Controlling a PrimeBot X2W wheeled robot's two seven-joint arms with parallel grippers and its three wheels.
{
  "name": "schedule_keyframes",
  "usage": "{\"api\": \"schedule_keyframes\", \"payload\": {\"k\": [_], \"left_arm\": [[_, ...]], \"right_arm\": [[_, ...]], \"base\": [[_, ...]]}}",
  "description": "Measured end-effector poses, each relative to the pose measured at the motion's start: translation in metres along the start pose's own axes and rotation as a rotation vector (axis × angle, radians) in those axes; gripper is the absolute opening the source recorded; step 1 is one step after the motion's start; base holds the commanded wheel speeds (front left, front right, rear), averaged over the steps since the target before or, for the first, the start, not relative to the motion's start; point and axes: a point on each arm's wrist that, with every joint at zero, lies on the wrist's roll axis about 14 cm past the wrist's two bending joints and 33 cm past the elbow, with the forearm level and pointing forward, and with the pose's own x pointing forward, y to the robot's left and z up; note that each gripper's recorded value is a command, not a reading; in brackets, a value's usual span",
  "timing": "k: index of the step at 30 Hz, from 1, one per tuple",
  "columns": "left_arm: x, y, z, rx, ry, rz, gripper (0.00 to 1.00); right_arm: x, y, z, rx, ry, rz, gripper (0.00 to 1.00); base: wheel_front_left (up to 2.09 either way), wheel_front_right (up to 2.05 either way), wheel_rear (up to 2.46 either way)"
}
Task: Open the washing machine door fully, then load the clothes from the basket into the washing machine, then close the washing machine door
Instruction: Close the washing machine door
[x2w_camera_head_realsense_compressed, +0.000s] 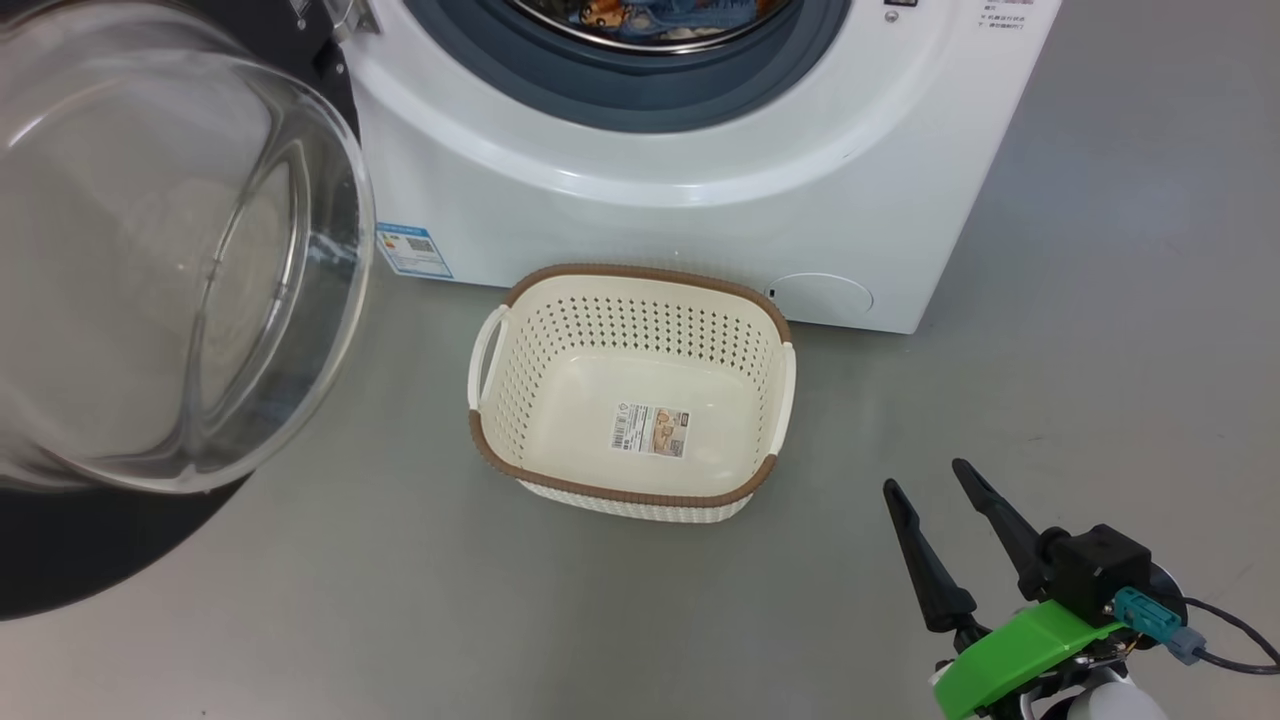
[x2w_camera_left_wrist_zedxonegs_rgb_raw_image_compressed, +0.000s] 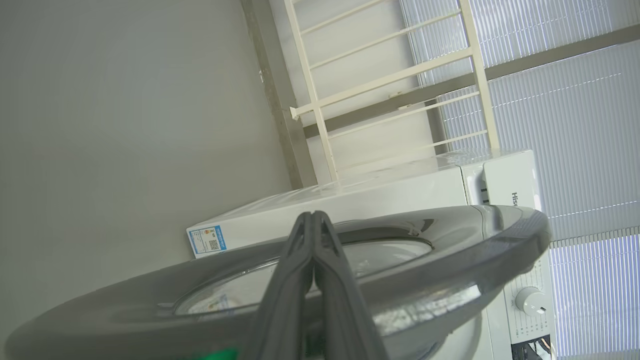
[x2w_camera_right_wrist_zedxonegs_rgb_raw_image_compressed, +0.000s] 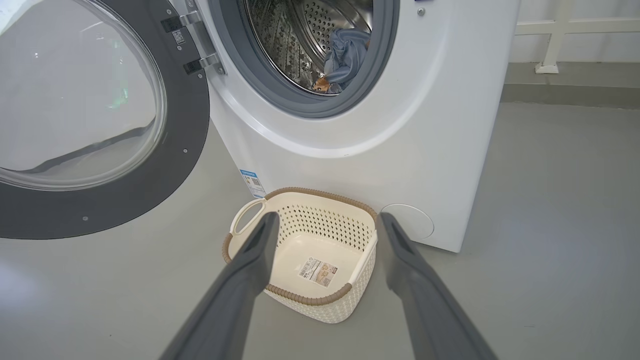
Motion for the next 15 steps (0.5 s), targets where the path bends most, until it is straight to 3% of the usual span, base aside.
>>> {"api": "schedule_keyframes", "payload": {"k": [15], "left_arm": [[-0.017,-0.015,-0.052,-0.041,0.256,-0.057,0.00]], "right_arm": [[-0.007,-0.001,0.005,0.014,-0.024,-0.021,1.00]], "base": [[0.00,0.00,0.00]]}}
